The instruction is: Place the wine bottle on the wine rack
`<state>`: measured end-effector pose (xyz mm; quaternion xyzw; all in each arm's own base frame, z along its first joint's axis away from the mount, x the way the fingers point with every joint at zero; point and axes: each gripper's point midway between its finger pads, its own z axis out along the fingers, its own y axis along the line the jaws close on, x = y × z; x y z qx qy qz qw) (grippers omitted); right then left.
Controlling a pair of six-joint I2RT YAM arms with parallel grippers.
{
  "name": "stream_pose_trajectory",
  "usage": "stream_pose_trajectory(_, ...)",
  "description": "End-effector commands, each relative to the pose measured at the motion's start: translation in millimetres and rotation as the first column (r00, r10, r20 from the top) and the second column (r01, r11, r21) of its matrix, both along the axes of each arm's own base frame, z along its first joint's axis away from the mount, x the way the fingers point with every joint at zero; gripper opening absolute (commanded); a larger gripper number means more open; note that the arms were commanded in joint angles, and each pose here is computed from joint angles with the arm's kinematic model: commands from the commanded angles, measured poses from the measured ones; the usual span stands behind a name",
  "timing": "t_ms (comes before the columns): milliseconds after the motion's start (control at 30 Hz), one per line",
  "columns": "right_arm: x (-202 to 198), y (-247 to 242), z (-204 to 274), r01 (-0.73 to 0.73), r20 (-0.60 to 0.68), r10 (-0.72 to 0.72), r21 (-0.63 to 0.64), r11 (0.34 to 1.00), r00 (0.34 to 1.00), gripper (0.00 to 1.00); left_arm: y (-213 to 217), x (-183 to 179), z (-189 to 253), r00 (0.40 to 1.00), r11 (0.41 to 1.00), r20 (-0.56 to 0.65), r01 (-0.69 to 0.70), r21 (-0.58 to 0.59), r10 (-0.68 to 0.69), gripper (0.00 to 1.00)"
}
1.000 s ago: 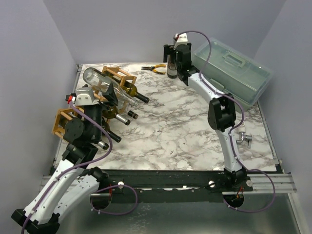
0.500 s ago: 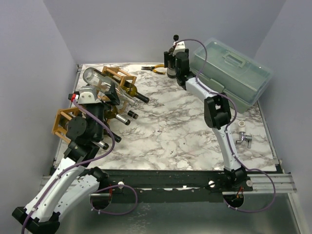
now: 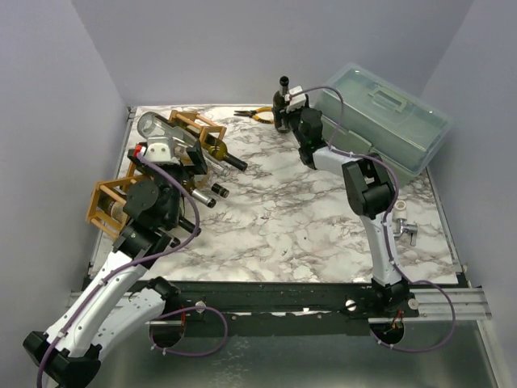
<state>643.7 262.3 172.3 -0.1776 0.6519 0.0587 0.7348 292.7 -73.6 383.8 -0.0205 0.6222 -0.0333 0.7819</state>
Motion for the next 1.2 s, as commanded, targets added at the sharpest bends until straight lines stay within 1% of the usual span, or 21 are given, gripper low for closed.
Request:
stream_pose_trajectory(0,-40.6,4.1,41.8,-0.116,0.143,0.125,-0.067,0.991,0.982,0.0,-17.3,5.1,-1.6,0.992,0.995,-0.1,0.071,-0.07,-0.078,0.99)
stream_pose_trajectory(67,-64.6,0.8,51.8,-0.137,0.181,0.152,-0.091,0.986,0.972,0.0,-28.8,1.3,2.5,0.977,0.987,-0.158,0.13,-0.095,-0.144,0.99)
stream_pose_trajectory(133,-93.7,-1.9,61.6,-0.164,0.215,0.185,-0.113,0.98,0.959,0.0,-45.4,-4.1,1.4,0.946,0.969,-0.222,0.211,-0.128,-0.235,0.99)
stream_pose_trajectory(200,-126.6,-0.8,67.6,-0.206,0.247,0.241,-0.157,0.966,0.939,0.0,-61.1,-13.2,6.0,0.906,0.94,-0.267,0.284,-0.19,-0.328,0.99)
stream_pose_trajectory(267,-159.2,-0.3,72.1,-0.236,0.28,0.29,-0.213,0.948,0.915,0.0,-78.9,-23.8,4.4,0.846,0.896,-0.32,0.347,-0.275,-0.426,0.99)
stream_pose_trajectory(333,-193.6,5.6,70.2,-0.282,0.297,0.367,-0.293,0.914,0.881,0.0,-98.8,-36.7,-0.5,0.763,0.84,-0.371,0.411,-0.355,-0.53,0.97)
stream_pose_trajectory(367,-209.9,7.7,65.2,-0.295,0.295,0.404,-0.35,0.889,0.866,0.0,-112.2,-45.0,-2.2,0.703,0.796,-0.387,0.459,-0.394,-0.597,0.95)
stream_pose_trajectory(400,-227.5,14.2,56.9,-0.32,0.283,0.453,-0.411,0.854,0.846,0.0,-124.4,-54.4,-2.4,0.64,0.748,-0.395,0.498,-0.439,-0.659,0.94)
stream_pose_trajectory(467,-259.2,23.2,45.0,-0.324,0.271,0.53,-0.548,0.771,0.803,0.0,-144.3,-67.8,-3.3,0.525,0.662,-0.407,0.54,-0.519,-0.748,0.9)
stream_pose_trajectory(533,-287.1,29.1,36.4,-0.315,0.252,0.582,-0.643,0.698,0.773,0.0,-160.0,-76.1,-9.0,0.422,0.596,-0.422,0.538,-0.596,-0.802,0.88)
stream_pose_trajectory(600,-310.6,32.0,31.9,-0.326,0.237,0.619,-0.682,0.655,0.749,0.0,-171.7,-80.3,-19.8,0.336,0.556,-0.443,0.518,-0.65,-0.831,0.82)
stream_pose_trajectory(700,-345.0,35.2,25.9,-0.362,0.213,0.685,-0.72,0.592,0.697,0.0,-185.4,-83.1,-43.7,0.228,0.527,-0.478,0.456,-0.717,-0.848,0.78)
stream_pose_trajectory(767,-363.1,32.1,22.7,-0.383,0.198,0.716,-0.733,0.562,0.67,0.0,-194.3,-86.3,-63.5,0.165,0.528,-0.51,0.415,-0.741,-0.844,0.73)
stream_pose_trajectory(867,-378.3,25.7,16.5,-0.404,0.173,0.74,-0.747,0.529,0.65,0.0,-206.6,-95.6,-92.4,0.121,0.574,-0.58,0.404,-0.712,-0.805,0.71)
stream_pose_trajectory(933,-384.7,24.8,17.4,-0.406,0.17,0.748,-0.752,0.519,0.641,0.0,-210.8,-100.4,-112.7,0.112,0.631,-0.648,0.402,-0.664,-0.753,0.7)
stream_pose_trajectory(967,-387.0,24.4,19.0,-0.402,0.176,0.749,-0.754,0.52,0.638,0.0,-213.0,-102.0,-121.1,0.103,0.648,-0.672,0.402,-0.647,-0.734,0.69)
stream_pose_trajectory(1033,-389.3,24.5,20.9,-0.396,0.179,0.753,-0.761,0.514,0.633,0.0,-215.4,-100.8,-139.3,0.094,0.69,-0.72,0.393,-0.608,-0.688,0.65)
stream_pose_trajectory(1067,-389.2,24.7,21.9,-0.391,0.179,0.753,-0.765,0.511,0.633,0.0,-215.9,-100.4,-145.9,0.089,0.705,-0.736,0.385,-0.596,-0.671,0.63)
stream_pose_trajectory(1167,-392.2,24.7,24.9,-0.38,0.187,0.755,-0.773,0.508,0.629,0.0,-221.4,-99.7,-161.5,0.057,0.721,-0.765,0.385,-0.576,-0.642,0.57)
